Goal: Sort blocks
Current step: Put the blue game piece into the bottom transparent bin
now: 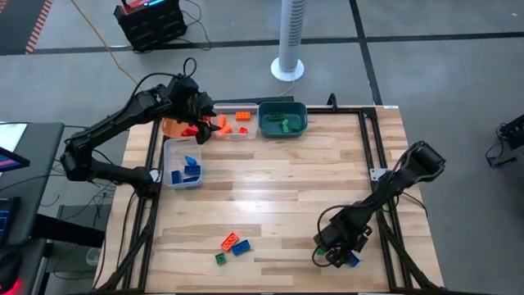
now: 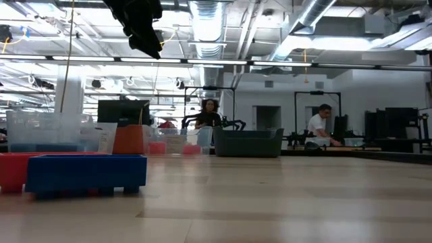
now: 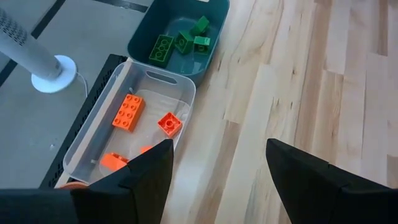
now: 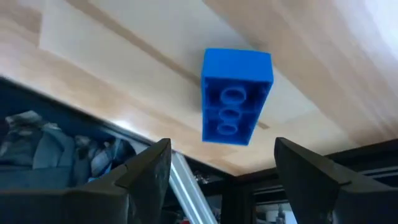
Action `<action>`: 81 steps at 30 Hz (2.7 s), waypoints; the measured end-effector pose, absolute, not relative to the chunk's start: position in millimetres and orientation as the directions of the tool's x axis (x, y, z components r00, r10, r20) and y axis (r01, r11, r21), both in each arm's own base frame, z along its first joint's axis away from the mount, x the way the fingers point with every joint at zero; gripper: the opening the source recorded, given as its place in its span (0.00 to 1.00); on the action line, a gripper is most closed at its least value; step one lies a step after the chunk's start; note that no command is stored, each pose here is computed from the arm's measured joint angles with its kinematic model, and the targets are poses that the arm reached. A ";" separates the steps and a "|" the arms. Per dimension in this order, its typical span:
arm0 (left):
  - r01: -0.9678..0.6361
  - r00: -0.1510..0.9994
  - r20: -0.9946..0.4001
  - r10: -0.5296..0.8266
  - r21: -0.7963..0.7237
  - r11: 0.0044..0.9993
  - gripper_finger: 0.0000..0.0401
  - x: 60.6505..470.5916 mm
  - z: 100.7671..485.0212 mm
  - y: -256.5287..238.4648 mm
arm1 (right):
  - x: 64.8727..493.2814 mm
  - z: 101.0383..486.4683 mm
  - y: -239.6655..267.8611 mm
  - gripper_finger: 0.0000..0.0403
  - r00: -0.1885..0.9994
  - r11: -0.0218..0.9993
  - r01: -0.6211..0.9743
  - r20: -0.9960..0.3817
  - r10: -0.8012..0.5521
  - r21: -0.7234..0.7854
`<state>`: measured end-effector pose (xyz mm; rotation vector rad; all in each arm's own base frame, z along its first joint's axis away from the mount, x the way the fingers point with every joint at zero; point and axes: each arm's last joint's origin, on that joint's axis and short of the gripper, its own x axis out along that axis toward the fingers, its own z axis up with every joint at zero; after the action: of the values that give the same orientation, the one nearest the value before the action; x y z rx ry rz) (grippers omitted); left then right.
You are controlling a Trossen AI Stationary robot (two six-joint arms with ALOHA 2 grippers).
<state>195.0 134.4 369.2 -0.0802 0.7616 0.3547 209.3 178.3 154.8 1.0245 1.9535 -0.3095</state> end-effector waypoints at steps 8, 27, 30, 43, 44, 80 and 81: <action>-0.335 0.668 -0.687 0.286 0.066 0.940 0.62 195.1 369.3 134.5 | 212.5 145.7 184.9 0.72 -0.263 0.631 0.755 -0.800 0.539 0.177; -0.341 0.664 -0.687 0.295 0.073 0.937 0.62 195.0 369.4 134.8 | 220.5 121.2 178.1 0.54 -0.298 0.673 0.727 -0.822 0.485 0.133; -0.341 0.665 -0.686 0.296 0.075 0.937 0.62 195.1 369.5 134.9 | 224.4 121.2 172.9 0.38 -0.288 0.679 0.718 -0.823 0.490 0.153; -0.237 0.757 -0.634 0.158 -0.040 0.971 0.62 194.0 368.4 143.5 | 243.5 163.7 88.4 0.22 -0.065 0.645 0.751 -0.956 0.287 0.143; -0.217 0.774 -0.616 0.146 -0.041 0.975 0.62 195.1 366.7 145.0 | 245.0 169.8 78.0 0.22 -0.022 0.631 0.760 -0.964 0.264 0.155; 0.092 0.965 -0.201 -0.167 -0.337 0.937 0.62 265.2 347.9 122.2 | 359.0 383.9 -80.4 0.22 0.984 0.952 0.133 -0.149 -0.094 0.277; 0.094 0.968 -0.188 -0.164 -0.333 0.938 0.62 265.6 349.3 122.4 | 360.4 384.1 -80.5 0.22 0.985 0.952 0.129 -0.151 -0.089 0.277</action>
<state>265.6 122.4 349.3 -0.3283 0.2156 -0.1330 360.4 -80.5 384.1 0.2902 0.1376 -0.1112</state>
